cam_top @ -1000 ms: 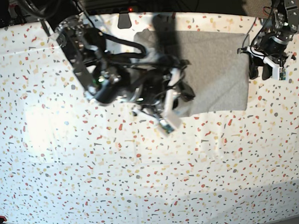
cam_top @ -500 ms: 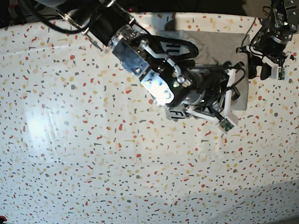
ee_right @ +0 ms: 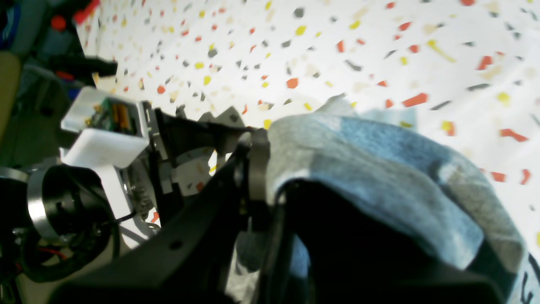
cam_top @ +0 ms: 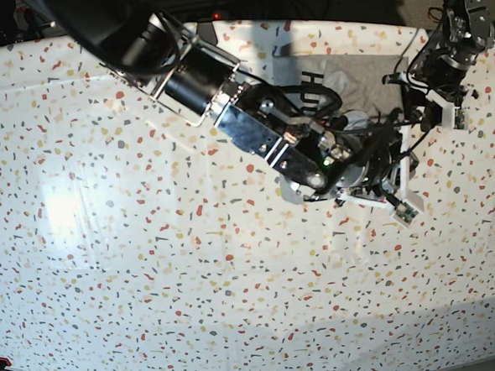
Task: Fold the T-shirt properly
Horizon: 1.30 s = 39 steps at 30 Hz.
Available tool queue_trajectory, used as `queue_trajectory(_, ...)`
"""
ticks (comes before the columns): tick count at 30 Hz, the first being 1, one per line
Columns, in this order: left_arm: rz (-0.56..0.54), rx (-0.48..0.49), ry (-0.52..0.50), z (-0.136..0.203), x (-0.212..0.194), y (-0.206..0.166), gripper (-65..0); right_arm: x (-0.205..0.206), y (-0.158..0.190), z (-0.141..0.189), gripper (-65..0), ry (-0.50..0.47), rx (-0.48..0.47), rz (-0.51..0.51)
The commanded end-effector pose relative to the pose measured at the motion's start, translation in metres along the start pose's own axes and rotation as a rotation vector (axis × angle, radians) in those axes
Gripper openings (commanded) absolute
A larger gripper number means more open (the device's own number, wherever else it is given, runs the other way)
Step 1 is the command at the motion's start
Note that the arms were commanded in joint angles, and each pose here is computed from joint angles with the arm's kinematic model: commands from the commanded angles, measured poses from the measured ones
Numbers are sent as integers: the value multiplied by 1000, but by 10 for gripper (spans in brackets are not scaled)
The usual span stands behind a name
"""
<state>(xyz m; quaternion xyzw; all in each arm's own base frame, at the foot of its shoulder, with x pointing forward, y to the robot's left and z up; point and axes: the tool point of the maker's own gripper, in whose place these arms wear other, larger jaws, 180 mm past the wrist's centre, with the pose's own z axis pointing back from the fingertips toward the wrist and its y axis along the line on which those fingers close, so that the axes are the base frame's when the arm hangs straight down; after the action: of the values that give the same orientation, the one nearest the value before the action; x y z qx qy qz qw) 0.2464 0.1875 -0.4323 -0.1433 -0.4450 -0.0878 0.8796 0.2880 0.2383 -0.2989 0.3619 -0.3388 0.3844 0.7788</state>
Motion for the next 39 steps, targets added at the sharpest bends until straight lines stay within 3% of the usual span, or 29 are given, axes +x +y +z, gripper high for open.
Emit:
queue_trajectory(1,-7,-22,47,0,-10,-7,-397,25,11,2,-650,-70,33,20)
queue_trajectory(10,4,-30,43,-2,-11,-12,-397,39,21,2,-650,-137,75,8)
queue_trajectory(13,5,-30,44,-2,-11,-12,-397,45,32,5,-420,-154,138,34)
queue_trajectory(15,4,-30,43,-2,-11,-12,-397,55,43,9,-302,-187,207,47)
queue_trajectory(17,4,-30,44,-2,-11,-12,-397,65,56,15,-260,-208,288,66)
queue_trajectory(21,-8,-24,47,0,-10,-7,-397,84,69,27,-260,-236,385,133)
queue_trajectory(27,-44,110,66,11,-4,36,-397,86,39,34,-260,-86,300,211)
queue_trajectory(29,-62,145,71,17,0,51,-397,94,28,39,-260,-81,272,204)
queue_trajectory(33,-19,159,31,28,17,71,-397,85,-29,57,-260,-65,157,150)
queue_trajectory(36,30,140,-20,33,34,78,-398,60,-77,77,-260,-9,58,123)
queue_trajectory(39,6,127,-48,35,49,75,-405,32,-120,99,-260,63,-36,105)
